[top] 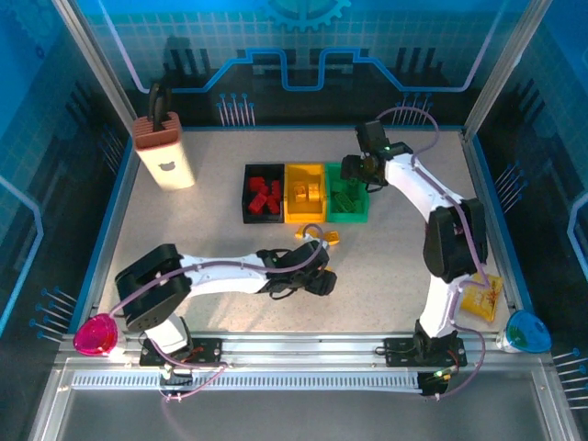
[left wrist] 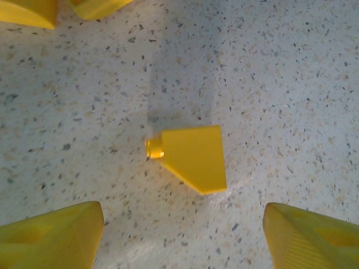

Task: Sort the legos into containers by color
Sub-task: Pick up the lego from the middle-left of the table, then place the lego in the container, then pick up the lego from the center of the table, then place the lego in the container, then pick up the lego from the center of the table, then place the lego in the container, then reset both arms

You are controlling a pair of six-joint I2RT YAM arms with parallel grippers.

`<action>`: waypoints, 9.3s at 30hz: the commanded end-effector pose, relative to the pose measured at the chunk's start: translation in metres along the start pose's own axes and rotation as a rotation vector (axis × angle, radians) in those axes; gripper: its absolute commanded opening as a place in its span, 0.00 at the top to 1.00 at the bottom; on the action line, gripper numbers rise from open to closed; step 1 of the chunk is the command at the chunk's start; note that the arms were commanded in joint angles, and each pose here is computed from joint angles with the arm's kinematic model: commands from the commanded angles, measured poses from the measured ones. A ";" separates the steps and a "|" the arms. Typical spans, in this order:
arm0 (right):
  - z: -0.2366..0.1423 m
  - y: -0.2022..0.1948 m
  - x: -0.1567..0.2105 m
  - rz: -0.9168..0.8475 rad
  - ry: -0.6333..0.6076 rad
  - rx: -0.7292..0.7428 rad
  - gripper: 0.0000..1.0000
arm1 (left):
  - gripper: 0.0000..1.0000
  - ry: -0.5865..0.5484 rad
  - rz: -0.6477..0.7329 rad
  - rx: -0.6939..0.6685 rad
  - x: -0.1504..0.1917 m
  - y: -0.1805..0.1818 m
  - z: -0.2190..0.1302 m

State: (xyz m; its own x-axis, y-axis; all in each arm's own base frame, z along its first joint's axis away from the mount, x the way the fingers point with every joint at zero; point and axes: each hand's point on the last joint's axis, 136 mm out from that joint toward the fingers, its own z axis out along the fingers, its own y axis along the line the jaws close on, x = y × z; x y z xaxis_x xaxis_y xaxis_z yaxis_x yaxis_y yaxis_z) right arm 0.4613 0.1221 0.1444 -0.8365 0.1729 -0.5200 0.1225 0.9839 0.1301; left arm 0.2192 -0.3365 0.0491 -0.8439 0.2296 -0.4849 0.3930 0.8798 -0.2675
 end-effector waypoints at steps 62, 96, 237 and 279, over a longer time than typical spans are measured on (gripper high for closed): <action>-0.047 -0.003 0.166 -0.028 0.027 -0.185 0.21 | 0.27 -0.227 -0.147 -0.293 -0.278 0.152 -0.016; 0.034 0.063 0.193 -0.151 0.289 -0.164 0.23 | 0.17 -0.270 -0.225 -0.204 -0.109 0.151 -0.082; -0.059 -0.036 0.141 0.041 -0.038 -0.171 0.21 | 0.51 -0.326 -0.067 -0.149 -0.265 0.115 -0.043; -0.144 -0.071 0.069 -0.200 -0.533 -0.006 0.00 | 0.01 -0.717 -0.128 -0.438 -0.183 0.179 -0.211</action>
State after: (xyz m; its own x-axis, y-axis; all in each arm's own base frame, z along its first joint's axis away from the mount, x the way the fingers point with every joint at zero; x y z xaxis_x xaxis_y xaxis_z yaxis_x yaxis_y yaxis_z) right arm 0.3181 0.0790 0.2066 -0.5693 0.0652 -0.8195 -0.0448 0.9929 0.1101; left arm 0.3765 -0.1688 0.2644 -0.4521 -0.0705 -0.8892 0.1367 0.9796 -0.1471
